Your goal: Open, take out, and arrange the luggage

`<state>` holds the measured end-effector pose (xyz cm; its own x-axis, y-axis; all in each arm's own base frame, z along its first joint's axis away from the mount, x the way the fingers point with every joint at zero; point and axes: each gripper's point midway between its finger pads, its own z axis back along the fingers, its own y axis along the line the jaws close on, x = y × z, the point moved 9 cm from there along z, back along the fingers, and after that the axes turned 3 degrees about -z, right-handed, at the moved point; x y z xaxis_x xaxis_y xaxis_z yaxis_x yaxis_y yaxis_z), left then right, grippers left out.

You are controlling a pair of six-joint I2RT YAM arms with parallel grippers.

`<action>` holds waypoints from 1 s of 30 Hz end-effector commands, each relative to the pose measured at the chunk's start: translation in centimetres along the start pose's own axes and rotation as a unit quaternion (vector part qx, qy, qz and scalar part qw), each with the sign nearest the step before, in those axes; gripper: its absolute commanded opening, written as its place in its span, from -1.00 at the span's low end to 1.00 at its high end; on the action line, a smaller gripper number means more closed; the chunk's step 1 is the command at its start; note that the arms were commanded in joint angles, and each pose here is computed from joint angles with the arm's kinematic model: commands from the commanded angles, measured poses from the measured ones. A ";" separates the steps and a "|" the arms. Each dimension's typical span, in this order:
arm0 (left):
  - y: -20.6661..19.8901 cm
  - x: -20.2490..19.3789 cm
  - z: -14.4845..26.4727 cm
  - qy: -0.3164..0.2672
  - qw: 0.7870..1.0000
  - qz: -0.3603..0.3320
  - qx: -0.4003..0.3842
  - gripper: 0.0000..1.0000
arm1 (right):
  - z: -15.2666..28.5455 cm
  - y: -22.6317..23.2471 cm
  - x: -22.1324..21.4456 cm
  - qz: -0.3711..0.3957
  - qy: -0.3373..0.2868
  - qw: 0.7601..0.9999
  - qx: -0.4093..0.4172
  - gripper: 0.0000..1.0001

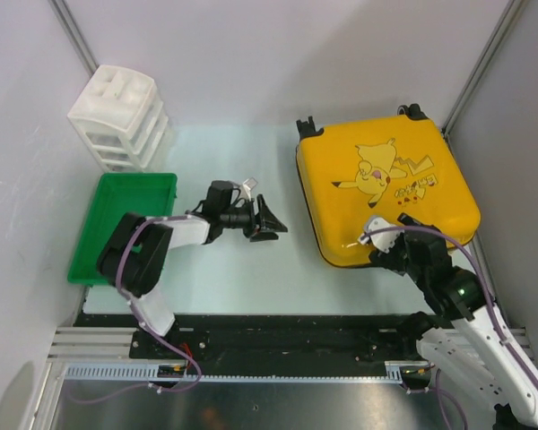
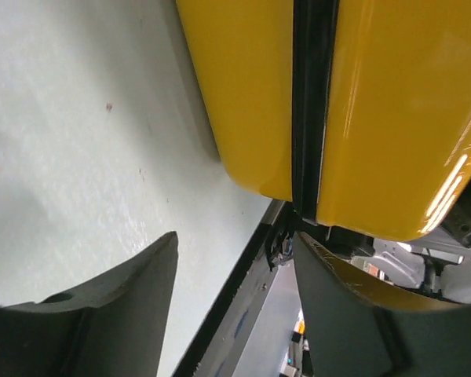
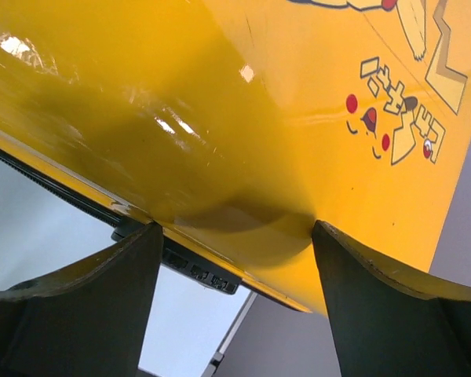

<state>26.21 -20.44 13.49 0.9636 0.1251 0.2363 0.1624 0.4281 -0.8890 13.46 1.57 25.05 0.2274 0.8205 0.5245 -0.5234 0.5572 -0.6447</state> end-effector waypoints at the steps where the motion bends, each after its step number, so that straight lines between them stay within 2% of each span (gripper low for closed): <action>1: -0.7 2.1 -3.3 0.003 0.997 -0.044 -0.056 0.26 | -2.3 -1.9 2.0 -0.066 -0.031 0.992 -0.098 0.60; 3: -1.4 3.1 -4.4 0.001 0.995 -0.060 -0.085 0.22 | -2.2 -2.0 1.9 -0.071 -0.033 0.992 -0.094 0.61; 4: -1.8 3.3 -5.0 0.002 0.994 -0.033 -0.106 0.22 | -2.2 -2.0 1.9 -0.078 -0.041 0.993 -0.083 0.61; 5: -2.2 3.9 -5.5 -0.023 0.984 -0.069 -0.161 0.27 | -2.1 -2.0 1.9 -0.084 -0.046 0.992 -0.076 0.61; 6: -2.3 4.1 -5.6 -0.038 0.979 -0.070 -0.189 0.38 | -2.0 -1.7 2.1 -0.084 -0.062 0.993 -0.048 0.62; 7: -4.1 4.7 -4.9 -0.067 0.959 -0.088 -0.260 0.50 | -1.8 -1.8 1.9 -0.091 -0.066 0.993 -0.047 0.63; 8: -3.1 4.6 -5.5 -0.071 0.955 -0.079 -0.276 0.73 | -1.6 -1.8 1.8 -0.096 -0.070 0.992 -0.042 0.63; 10: -3.6 4.8 -5.3 -0.097 0.942 -0.093 -0.306 0.81 | -1.2 -1.5 1.9 -0.104 -0.076 0.992 -0.016 0.65; 16: -2.8 6.2 -6.7 -0.120 0.935 -0.086 -0.322 0.78 | -0.5 -1.6 2.4 -0.118 -0.090 0.989 0.017 0.66; 22: -4.4 7.7 -6.8 -0.135 0.925 -0.099 -0.343 0.70 | -0.7 -1.4 2.4 -0.118 -0.075 0.990 0.033 0.66; 27: -7.1 7.2 -5.6 -0.129 0.917 -0.092 -0.365 0.55 | -1.2 -1.4 2.3 -0.115 -0.065 0.991 0.039 0.66; 30: -9.6 6.8 -4.7 -0.128 0.908 -0.101 -0.386 0.38 | -1.3 -1.4 2.3 -0.114 -0.064 0.991 0.039 0.67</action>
<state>34.77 -27.94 12.22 0.9444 0.2995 0.1356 0.1500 -0.0255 -0.9884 15.59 2.71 25.50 0.2584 0.6641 0.7016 -0.5360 0.7027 -0.4678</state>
